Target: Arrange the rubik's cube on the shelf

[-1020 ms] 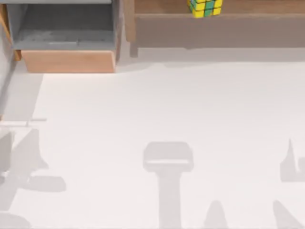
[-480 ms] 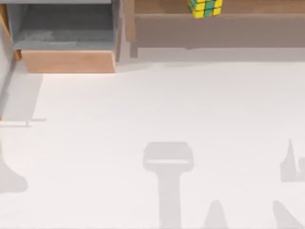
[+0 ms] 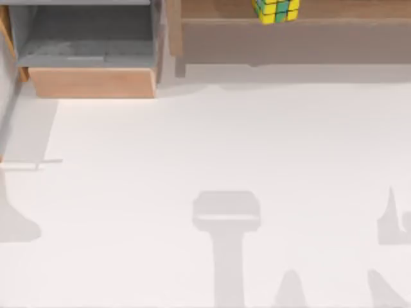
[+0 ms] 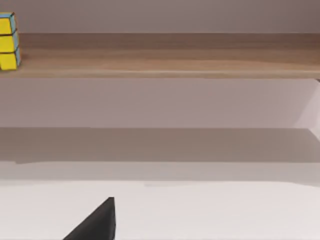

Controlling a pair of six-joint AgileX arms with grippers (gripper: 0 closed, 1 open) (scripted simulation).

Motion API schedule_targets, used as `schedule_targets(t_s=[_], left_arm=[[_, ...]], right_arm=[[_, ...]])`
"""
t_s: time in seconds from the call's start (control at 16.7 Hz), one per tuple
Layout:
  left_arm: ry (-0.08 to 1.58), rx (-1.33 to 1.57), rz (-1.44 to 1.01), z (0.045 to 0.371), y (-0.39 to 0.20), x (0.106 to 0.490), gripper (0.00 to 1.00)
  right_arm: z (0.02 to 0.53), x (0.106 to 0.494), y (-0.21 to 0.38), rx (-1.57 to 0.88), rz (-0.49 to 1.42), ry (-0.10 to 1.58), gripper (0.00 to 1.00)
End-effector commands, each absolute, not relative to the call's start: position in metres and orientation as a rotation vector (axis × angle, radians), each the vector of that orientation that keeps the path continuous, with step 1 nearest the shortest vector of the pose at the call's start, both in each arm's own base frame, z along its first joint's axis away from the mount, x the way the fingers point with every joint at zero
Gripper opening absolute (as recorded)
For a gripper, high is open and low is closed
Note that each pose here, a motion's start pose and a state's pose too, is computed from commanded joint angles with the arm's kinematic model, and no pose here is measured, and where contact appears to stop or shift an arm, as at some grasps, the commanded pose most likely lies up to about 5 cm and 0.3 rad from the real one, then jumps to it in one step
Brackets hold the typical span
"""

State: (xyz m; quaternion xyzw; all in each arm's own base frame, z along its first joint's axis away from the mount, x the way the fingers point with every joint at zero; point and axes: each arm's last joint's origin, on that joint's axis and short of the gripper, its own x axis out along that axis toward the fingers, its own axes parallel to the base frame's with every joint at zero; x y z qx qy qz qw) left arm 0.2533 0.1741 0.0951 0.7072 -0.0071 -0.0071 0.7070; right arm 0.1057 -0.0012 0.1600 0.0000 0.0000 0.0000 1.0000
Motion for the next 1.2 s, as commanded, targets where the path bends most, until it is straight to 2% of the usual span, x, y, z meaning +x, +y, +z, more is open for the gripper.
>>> schedule_targets(t_s=[0.24, 1.02, 1.2], left_arm=[[-0.016, 1.571, -0.016, 0.0951, 0.1741, 0.2544, 1.0], [-0.016, 1.571, -0.016, 0.0951, 0.1741, 0.2544, 0.02], [-0.016, 1.571, -0.016, 0.0951, 0.1741, 0.2544, 0.0]], right_arm=[[0.16, 0.1057, -0.0012, 0.0, 0.0, 0.0, 1.0], [0.16, 0.1057, -0.0012, 0.0, 0.0, 0.0, 1.0], [0.16, 0.1057, -0.0012, 0.0, 0.0, 0.0, 1.0]])
